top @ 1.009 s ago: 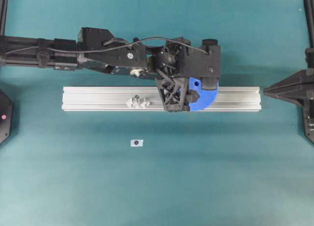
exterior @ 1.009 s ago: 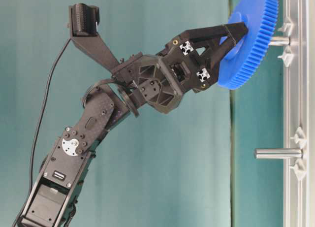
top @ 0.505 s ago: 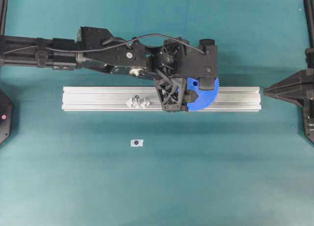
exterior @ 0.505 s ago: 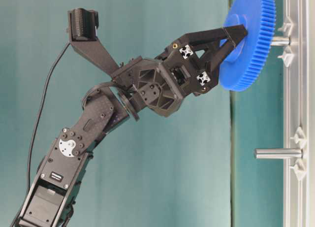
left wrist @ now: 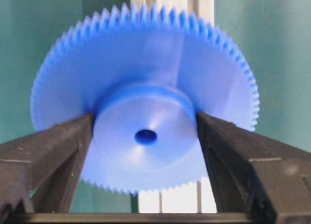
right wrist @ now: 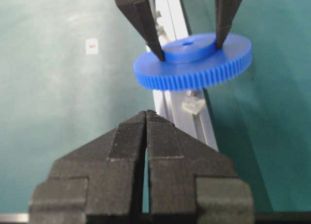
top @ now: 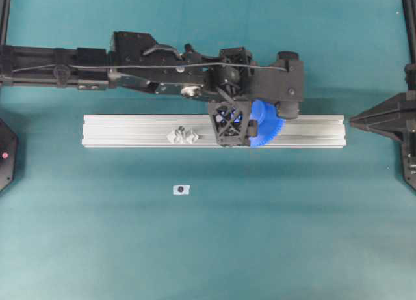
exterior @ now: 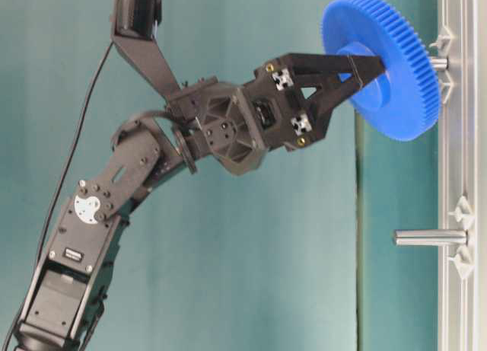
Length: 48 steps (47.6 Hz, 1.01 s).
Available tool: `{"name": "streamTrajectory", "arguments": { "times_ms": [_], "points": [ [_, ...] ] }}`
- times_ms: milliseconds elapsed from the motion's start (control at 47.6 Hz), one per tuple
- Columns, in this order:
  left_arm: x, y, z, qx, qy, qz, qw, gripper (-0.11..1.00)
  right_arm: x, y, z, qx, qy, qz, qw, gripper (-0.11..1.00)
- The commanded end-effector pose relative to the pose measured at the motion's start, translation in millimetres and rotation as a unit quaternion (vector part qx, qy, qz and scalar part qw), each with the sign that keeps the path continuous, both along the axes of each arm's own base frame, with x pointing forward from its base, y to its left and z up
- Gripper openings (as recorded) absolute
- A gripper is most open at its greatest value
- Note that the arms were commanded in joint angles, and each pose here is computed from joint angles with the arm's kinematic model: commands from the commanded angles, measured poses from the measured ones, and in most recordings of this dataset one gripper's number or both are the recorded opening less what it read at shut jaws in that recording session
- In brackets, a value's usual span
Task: Find the location of the shaft and insert the large gear.
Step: 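Lower the gear onto the shaft, adjusting its position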
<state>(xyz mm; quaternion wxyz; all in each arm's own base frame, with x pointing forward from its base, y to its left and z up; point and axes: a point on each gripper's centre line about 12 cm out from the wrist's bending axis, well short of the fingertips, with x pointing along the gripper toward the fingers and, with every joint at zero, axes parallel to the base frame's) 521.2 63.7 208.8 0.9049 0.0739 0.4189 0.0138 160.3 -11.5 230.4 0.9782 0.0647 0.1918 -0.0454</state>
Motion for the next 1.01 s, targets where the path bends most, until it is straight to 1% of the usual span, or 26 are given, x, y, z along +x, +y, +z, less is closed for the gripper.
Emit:
{"name": "streamTrajectory", "arguments": {
  "times_ms": [0,147,273,441,694,904,988],
  "points": [
    [7,2,20,0.006,-0.026,-0.001,0.9996,0.84,1,0,5,0.004,-0.009,-0.003,1.0000,0.01],
    [15,3,21,0.006,-0.028,-0.001,0.9996,0.84,0,-1,5,0.003,-0.011,-0.003,0.9999,0.01],
    [15,4,19,0.004,-0.008,0.000,1.0000,0.84,0,0,5,0.003,-0.012,-0.003,0.9999,0.01],
    [8,4,18,0.001,0.019,0.001,0.9998,0.84,0,0,4,0.003,-0.010,-0.003,0.9999,0.01],
    [8,5,25,0.001,0.021,0.002,0.9998,0.84,0,0,4,0.003,-0.010,-0.003,0.9999,0.01],
    [6,5,29,-0.001,0.036,0.002,0.9993,0.84,0,0,4,0.004,-0.011,-0.003,0.9999,0.01],
    [7,5,31,0.003,0.036,-0.003,0.9993,0.84,0,0,4,0.003,-0.012,-0.003,0.9999,0.01]
  ]
}}
